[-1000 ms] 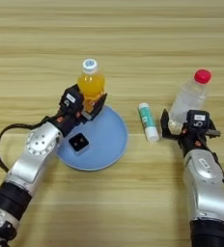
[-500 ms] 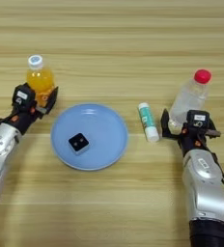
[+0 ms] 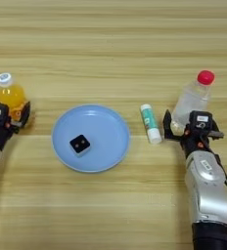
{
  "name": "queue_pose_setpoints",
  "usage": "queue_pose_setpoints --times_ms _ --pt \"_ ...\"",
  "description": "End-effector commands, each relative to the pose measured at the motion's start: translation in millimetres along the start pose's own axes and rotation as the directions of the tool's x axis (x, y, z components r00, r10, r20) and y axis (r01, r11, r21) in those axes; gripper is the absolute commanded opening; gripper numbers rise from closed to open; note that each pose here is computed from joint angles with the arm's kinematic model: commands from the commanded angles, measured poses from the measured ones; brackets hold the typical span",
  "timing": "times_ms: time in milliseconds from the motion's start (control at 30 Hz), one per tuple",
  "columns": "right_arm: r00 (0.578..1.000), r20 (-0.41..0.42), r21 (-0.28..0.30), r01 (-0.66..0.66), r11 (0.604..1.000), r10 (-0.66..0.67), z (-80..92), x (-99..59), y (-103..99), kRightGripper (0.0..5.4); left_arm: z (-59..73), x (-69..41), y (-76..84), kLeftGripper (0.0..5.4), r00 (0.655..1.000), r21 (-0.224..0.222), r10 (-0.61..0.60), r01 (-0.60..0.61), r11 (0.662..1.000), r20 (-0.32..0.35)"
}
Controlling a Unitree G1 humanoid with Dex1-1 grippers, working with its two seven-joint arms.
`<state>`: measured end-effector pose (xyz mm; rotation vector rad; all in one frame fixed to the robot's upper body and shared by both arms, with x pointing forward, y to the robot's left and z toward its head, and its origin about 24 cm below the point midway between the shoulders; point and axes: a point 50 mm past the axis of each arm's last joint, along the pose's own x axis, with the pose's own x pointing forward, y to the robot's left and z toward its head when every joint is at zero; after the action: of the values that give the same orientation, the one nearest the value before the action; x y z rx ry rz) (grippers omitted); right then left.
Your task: Move the objects on the table
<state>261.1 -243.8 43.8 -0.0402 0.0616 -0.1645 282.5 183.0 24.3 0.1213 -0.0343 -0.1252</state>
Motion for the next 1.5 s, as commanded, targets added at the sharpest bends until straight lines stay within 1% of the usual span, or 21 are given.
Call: queue_pose_setpoints --times_ms 33,100,200,267,300,400,433,533,667,833,967,1100,1267,1500 --pt "1.000 0.009 -0.004 -0.003 1.000 0.003 2.5 1.9 0.2 5.40 -3.8 5.9 0.5 3.40 1.000 0.001 0.017 -0.017 1.000 0.004" --pt "1.000 0.010 -0.004 -0.003 1.000 0.003 2.7 1.6 0.0 5.40 -7.0 6.2 -0.1 3.40 1.000 0.000 0.021 -0.021 1.000 -0.001" --pt "1.000 0.011 -0.005 -0.002 1.000 0.002 2.9 1.3 -0.3 5.40 -11.4 5.6 -2.0 3.40 1.000 0.014 0.018 -0.018 1.000 -0.011" --pt "1.000 0.011 -0.005 -0.001 1.000 0.001 3.0 1.2 -0.6 5.40 -13.9 4.8 -4.4 3.40 1.000 0.015 0.016 -0.016 1.000 -0.015" --pt "1.000 0.011 -0.005 -0.001 1.000 0.001 3.0 1.3 -0.8 5.40 -14.8 4.3 -5.7 3.69 1.000 0.018 0.016 -0.016 1.000 -0.014" --pt "1.000 0.011 -0.005 -0.001 1.000 0.001 3.1 1.6 -1.3 5.40 -19.1 2.3 -9.7 3.89 1.000 0.027 0.021 -0.021 0.999 -0.016" --pt "1.000 0.011 -0.005 0.000 1.000 0.000 3.2 1.6 -1.5 5.40 -21.4 1.3 -10.6 4.07 0.999 0.019 0.028 -0.028 0.999 -0.022" --pt "1.000 0.011 -0.006 0.000 1.000 0.000 3.5 1.6 -2.5 5.40 -27.1 -1.7 -12.1 4.27 0.998 0.004 0.044 -0.044 0.999 -0.037" --pt "1.000 0.010 -0.007 -0.001 1.000 0.001 3.1 1.1 -3.3 5.40 -32.1 -4.6 -13.4 4.61 0.997 0.004 0.051 -0.051 0.999 -0.049" --pt "1.000 0.010 -0.006 -0.004 1.000 0.004 3.4 0.4 -3.5 5.40 -32.0 -4.8 -15.8 5.11 0.998 0.005 0.048 -0.048 0.999 -0.043" --pt "1.000 0.018 -0.005 -0.010 1.000 0.011 5.0 0.2 -1.8 5.40 -30.5 -4.5 -14.6 5.37 0.998 0.003 0.053 -0.053 0.999 -0.035" --pt "1.000 0.022 -0.007 -0.005 1.000 0.005 6.0 0.1 -1.8 5.40 -29.8 -3.1 -9.2 5.37 0.997 -0.005 0.068 -0.069 0.998 -0.035" --pt "1.000 0.025 -0.010 0.004 1.000 -0.004 7.1 0.6 -4.4 5.40 -28.5 -2.7 -6.9 5.37 0.996 -0.013 0.088 -0.088 0.996 -0.022" --pt "1.000 0.029 -0.012 0.008 1.000 -0.008 7.8 0.7 -7.3 5.40 -30.7 -8.5 -4.1 5.37 0.992 -0.031 0.126 -0.127 0.991 -0.016"
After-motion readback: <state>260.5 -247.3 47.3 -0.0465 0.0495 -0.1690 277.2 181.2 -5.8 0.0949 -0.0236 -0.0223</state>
